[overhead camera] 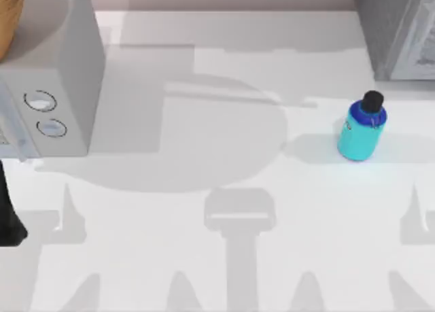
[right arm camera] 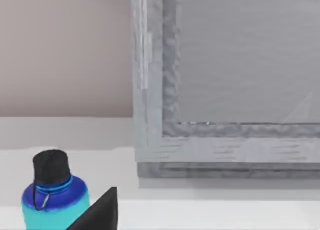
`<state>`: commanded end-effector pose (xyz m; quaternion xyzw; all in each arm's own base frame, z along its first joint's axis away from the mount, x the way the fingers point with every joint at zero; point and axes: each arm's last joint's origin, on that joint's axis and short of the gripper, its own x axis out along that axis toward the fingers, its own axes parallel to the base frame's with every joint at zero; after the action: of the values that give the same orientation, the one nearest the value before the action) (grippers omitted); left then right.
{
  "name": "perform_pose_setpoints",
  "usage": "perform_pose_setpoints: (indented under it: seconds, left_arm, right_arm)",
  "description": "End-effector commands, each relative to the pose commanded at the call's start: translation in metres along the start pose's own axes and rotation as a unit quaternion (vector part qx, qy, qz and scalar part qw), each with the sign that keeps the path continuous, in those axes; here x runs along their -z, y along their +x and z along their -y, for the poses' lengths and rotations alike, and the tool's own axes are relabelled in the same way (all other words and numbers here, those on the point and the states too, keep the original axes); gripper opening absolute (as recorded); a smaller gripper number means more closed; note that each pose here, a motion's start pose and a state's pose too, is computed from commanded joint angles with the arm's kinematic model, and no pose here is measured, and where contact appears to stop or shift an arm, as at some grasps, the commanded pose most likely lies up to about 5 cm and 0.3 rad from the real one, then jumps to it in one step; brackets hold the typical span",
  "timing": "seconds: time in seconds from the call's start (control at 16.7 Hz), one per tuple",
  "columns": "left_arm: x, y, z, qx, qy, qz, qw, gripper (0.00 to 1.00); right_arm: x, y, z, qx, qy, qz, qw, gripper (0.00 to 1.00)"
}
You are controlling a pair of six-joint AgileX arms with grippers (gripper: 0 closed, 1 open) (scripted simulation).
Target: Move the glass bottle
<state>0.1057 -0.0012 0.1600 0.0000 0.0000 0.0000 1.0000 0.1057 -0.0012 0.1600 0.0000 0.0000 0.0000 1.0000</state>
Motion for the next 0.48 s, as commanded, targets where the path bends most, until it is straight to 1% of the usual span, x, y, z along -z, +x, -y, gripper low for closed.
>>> perform_pose_setpoints:
  seconds: [0.12,0.24,0.48]
  left_arm:
    - [0.0,0.0,0.0,0.0,0.0,0.0,1.0,1.0]
    - [0.0,0.0,0.0,0.0,0.0,0.0,1.0,1.0]
    - [0.0,0.0,0.0,0.0,0.0,0.0,1.0,1.0]
  right_arm:
    - [0.0,0.0,0.0,0.0,0.0,0.0,1.0,1.0]
    - [-0.004,0.001,0.0,-0.009,-0.001,0.004,1.0,1.0]
    - [-0.02,0.013,-0.001,-0.049,-0.009,0.019,0.999,1.0]
